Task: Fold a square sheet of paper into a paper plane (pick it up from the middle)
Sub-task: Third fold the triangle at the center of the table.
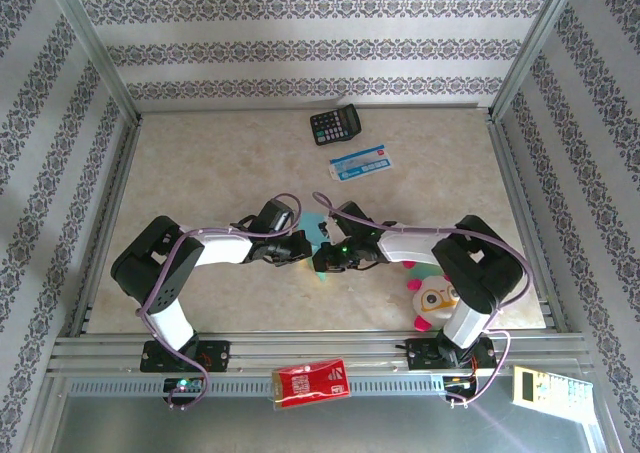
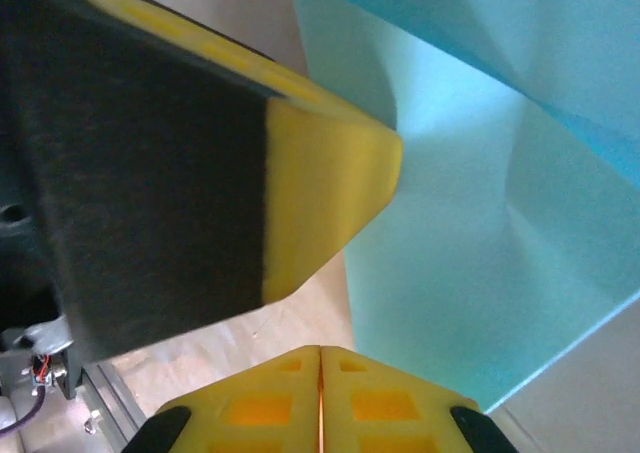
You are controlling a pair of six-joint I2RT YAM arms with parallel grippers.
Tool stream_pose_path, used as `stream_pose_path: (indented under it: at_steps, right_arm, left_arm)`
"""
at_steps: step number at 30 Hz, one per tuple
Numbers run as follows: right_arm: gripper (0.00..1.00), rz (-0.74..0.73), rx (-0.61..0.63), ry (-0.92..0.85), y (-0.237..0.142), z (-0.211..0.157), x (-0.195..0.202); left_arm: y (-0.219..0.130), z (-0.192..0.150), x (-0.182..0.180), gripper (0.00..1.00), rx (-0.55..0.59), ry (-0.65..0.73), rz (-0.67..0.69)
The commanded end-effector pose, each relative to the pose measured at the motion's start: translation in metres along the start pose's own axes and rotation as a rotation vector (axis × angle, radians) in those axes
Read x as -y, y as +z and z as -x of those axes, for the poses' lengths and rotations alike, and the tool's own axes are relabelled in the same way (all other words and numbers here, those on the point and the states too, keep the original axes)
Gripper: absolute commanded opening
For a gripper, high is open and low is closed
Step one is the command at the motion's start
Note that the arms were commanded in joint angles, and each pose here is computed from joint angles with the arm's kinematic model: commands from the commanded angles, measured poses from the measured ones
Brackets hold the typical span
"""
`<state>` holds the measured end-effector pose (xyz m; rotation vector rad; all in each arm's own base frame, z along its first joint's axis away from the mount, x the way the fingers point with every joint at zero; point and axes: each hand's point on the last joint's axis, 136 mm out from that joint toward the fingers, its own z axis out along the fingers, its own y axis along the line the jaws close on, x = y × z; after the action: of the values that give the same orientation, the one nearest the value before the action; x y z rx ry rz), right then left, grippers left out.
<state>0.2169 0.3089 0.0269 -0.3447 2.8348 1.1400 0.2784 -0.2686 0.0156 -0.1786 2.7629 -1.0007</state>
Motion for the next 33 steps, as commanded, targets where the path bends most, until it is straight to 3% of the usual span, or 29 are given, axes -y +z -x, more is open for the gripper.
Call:
stream_pose_path:
  at_steps: [1,9,22,25,33]
  right_arm:
    - [0.08,0.031,-0.003,-0.009,0.007,0.006,-0.008]
    - [0.06,-0.063,-0.08,0.05,0.009,-0.023,0.026]
    - [0.04,-0.122,-0.197,0.07,-0.003,-0.086,0.042]
    - [0.04,-0.11,-0.168,0.065,-0.011,-0.081,0.038]
    - [0.05,0.067,-0.025,0.025,-0.022,-0.024,-0.011]
  left_arm:
    - [0.006,-0.031,-0.063,0.0,-0.088,-0.062,0.225]
    - [0.007,-0.033,-0.071,0.0,-0.086,-0.06,0.255]
    - [0.006,-0.037,-0.083,0.0,-0.089,-0.059,0.301]
    - [0.007,-0.036,-0.082,0.0,-0.087,-0.057,0.297]
    - [0.006,-0.034,-0.077,0.0,-0.081,-0.057,0.279]
